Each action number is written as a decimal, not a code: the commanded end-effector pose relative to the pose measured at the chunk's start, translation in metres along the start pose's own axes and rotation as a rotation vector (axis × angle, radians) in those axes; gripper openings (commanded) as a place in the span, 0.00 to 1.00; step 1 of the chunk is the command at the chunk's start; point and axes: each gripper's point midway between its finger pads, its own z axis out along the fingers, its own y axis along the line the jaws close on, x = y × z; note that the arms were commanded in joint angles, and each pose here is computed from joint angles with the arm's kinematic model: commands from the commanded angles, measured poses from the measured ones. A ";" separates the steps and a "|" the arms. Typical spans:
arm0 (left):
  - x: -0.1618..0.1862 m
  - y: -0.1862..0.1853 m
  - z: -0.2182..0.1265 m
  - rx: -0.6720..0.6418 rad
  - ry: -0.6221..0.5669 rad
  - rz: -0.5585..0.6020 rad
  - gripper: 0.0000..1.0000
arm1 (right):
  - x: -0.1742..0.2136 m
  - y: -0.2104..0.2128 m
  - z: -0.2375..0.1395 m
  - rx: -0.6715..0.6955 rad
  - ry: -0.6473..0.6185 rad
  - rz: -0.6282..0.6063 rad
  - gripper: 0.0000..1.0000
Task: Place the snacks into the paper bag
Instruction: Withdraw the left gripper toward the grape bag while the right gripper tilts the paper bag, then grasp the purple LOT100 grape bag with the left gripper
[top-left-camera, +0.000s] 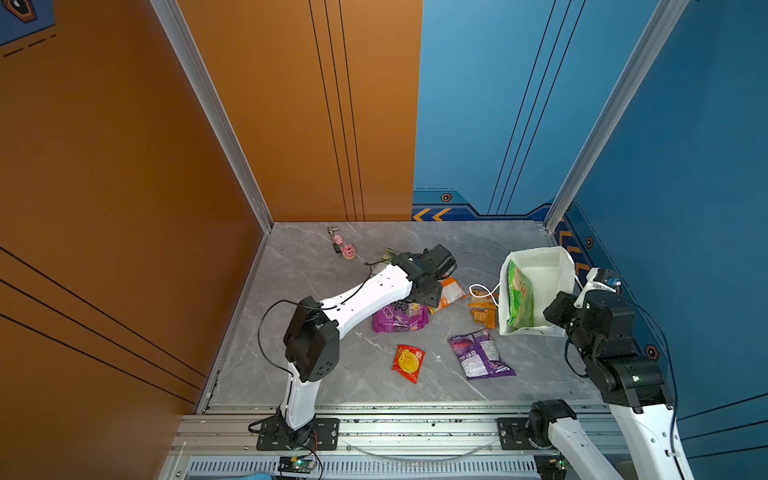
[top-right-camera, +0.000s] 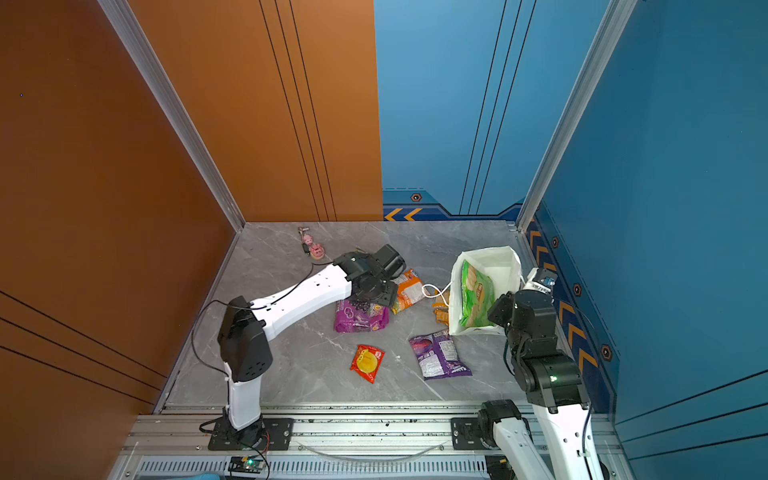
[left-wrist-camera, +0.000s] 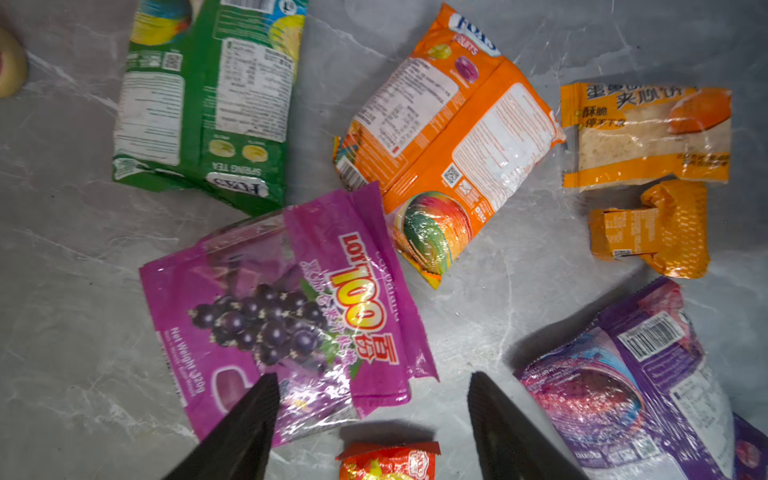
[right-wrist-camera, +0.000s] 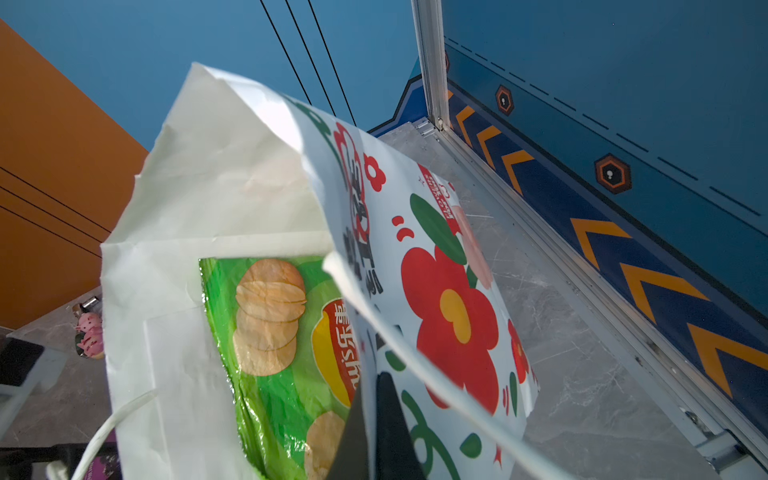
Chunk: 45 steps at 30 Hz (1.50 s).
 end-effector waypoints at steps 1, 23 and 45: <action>0.012 0.006 0.003 -0.089 0.054 0.033 0.74 | -0.006 -0.002 -0.001 0.000 -0.047 0.047 0.00; 0.054 0.027 0.077 -0.278 0.300 0.113 0.39 | 0.007 -0.006 0.006 -0.004 -0.049 0.046 0.00; 0.053 0.038 0.048 -0.282 0.224 0.111 0.00 | 0.013 0.002 0.012 -0.036 -0.009 0.058 0.00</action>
